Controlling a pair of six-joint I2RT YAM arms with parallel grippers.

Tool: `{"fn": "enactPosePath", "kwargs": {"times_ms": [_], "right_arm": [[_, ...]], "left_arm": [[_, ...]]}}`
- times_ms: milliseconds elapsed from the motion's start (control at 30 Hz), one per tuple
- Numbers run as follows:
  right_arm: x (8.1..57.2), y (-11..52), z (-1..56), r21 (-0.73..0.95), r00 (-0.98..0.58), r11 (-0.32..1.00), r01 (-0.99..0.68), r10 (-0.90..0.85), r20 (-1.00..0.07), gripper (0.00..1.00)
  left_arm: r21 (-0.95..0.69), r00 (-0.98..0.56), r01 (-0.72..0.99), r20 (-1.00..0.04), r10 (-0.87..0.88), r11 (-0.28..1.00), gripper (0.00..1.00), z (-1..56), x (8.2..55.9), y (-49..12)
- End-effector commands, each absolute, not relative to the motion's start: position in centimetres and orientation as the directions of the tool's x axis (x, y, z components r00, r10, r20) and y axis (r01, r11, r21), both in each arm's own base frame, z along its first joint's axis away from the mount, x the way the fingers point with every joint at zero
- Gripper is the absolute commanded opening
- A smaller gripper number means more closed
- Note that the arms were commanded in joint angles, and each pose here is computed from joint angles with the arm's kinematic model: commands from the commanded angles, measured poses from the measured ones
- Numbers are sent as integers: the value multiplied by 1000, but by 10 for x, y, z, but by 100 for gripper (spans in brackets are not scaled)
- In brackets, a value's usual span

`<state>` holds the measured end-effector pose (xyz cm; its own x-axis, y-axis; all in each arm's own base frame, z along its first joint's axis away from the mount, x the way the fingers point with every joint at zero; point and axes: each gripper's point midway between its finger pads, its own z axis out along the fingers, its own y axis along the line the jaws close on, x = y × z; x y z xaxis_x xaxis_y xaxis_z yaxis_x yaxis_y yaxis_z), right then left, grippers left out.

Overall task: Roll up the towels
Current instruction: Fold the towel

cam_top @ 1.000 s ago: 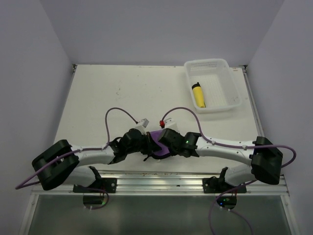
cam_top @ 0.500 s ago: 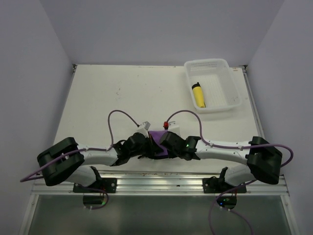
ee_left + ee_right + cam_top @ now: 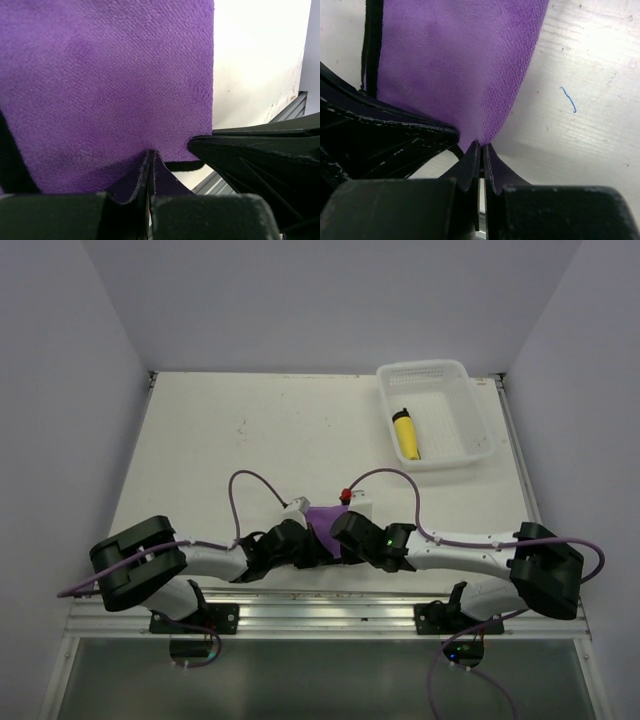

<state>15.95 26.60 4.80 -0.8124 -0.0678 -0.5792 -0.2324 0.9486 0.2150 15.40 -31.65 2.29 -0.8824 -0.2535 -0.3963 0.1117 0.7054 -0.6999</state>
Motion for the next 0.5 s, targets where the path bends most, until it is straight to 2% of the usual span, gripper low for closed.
{"fn": "enactPosePath", "kwargs": {"times_ms": [0,467], "right_arm": [[161,283,54,332,-815,923,-196,35,-579,0],[164,293,63,415,-807,894,-167,118,-579,0]], "left_arm": [[-694,-857,102,-425,-290,713,0,28,160,-311],[-687,-861,100,-422,-284,720,0,24,157,-307]]}}
